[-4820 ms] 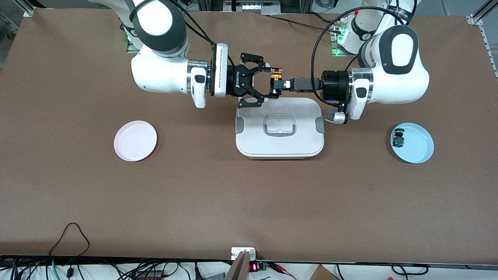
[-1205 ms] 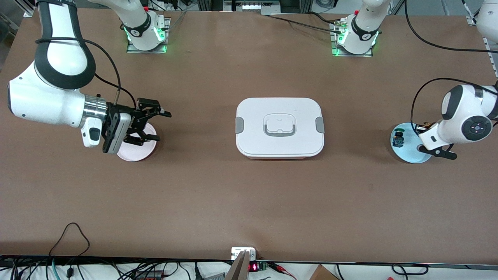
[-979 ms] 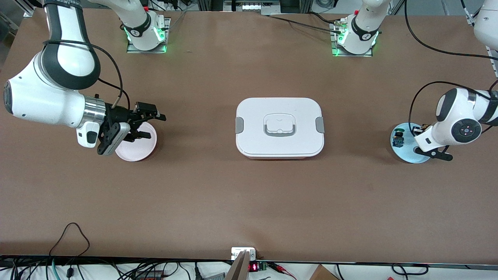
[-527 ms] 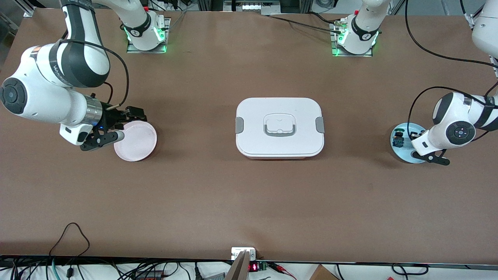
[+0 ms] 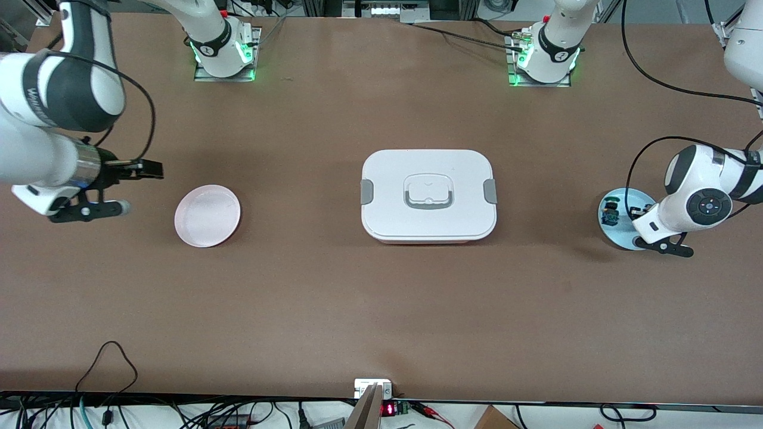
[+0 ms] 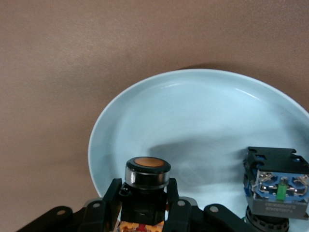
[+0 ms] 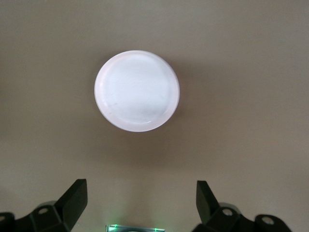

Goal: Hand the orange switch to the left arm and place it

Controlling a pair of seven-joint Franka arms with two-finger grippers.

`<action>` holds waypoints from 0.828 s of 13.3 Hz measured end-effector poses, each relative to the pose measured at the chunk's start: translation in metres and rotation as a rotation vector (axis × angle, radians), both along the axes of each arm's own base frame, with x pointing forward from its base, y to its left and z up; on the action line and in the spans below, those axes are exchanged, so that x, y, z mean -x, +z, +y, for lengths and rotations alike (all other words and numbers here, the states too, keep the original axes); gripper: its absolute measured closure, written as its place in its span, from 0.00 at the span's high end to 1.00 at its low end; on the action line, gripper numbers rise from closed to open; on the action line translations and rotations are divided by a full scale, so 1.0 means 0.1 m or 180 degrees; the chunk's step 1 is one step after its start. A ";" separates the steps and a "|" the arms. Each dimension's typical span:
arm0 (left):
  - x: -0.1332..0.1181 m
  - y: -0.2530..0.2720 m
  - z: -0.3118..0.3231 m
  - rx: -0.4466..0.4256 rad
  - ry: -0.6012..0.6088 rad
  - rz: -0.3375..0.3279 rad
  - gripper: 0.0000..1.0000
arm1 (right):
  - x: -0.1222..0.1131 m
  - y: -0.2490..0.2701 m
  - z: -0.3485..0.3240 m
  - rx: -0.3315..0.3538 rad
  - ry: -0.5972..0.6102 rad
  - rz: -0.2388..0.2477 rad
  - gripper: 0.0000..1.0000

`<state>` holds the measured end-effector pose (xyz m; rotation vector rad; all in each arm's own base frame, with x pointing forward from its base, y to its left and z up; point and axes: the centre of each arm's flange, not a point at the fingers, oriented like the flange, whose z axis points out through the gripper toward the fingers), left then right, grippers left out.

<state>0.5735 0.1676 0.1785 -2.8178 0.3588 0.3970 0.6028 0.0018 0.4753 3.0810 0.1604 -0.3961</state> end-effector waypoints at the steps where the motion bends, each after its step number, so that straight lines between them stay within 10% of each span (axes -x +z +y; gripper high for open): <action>1: 0.00 -0.02 0.00 0.0008 0.0007 0.0006 0.41 | -0.02 0.10 -0.20 0.0006 -0.0076 -0.0065 1.00; 7: -0.07 0.04 0.02 0.0031 0.0058 -0.0047 0.96 | -0.05 0.52 -0.36 0.0001 -0.0435 -0.0356 1.00; 11: -0.32 0.76 -0.14 -0.0098 0.0111 -0.0166 1.00 | 0.02 0.77 -0.24 0.0107 -0.0393 -0.0497 1.00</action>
